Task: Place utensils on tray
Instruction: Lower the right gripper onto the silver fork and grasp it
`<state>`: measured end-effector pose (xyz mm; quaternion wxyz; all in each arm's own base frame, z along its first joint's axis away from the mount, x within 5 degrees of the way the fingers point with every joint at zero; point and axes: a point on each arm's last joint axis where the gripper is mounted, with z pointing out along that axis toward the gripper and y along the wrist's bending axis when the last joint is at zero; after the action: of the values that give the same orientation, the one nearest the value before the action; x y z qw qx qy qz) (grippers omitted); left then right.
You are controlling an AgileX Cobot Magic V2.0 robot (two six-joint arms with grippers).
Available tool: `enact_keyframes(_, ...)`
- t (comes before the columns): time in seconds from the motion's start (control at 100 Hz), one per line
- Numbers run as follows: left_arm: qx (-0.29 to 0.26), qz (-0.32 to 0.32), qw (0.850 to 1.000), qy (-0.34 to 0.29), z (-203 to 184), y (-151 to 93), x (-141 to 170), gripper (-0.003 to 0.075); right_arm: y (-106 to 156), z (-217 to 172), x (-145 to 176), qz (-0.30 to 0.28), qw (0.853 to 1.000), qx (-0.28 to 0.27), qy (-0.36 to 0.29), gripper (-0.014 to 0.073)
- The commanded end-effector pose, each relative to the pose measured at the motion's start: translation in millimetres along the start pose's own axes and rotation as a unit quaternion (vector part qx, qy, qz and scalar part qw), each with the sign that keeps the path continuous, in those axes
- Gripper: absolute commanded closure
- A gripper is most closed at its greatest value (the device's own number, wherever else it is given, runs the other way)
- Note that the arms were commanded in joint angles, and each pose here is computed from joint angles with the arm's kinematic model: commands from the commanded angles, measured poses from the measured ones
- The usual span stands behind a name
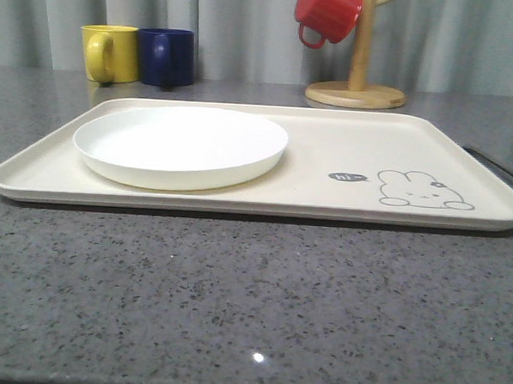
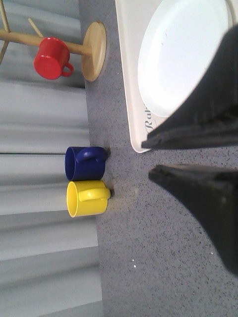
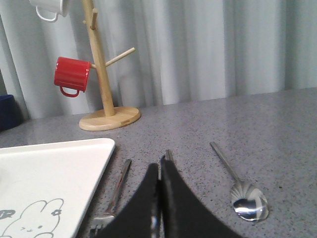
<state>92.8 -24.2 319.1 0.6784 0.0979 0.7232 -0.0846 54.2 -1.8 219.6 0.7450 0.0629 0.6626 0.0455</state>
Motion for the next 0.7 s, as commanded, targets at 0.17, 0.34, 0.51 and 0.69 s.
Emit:
enact_keyframes(0.17, -0.01, -0.007, 0.999, -0.045, -1, 2, -15, 0.0738, 10, 7, -68, -0.001, 0.999, 0.01, 0.039, 0.0671)
enact_keyframes(0.34, -0.01, -0.007, 0.999, -0.043, -1, 2, -15, 0.0738, 15, 33, -105, 0.002, 0.987, 0.031, 0.156, 0.0671)
enact_keyframes(0.51, -0.01, -0.007, 0.999, -0.043, -1, 2, -15, 0.0738, 21, 67, -135, 0.009, 0.969, 0.044, 0.244, 0.0671)
enact_keyframes(0.69, -0.01, -0.007, 0.999, -0.043, -1, 2, -15, 0.0738, 23, 105, -145, 0.015, 0.949, 0.053, 0.312, 0.0671)
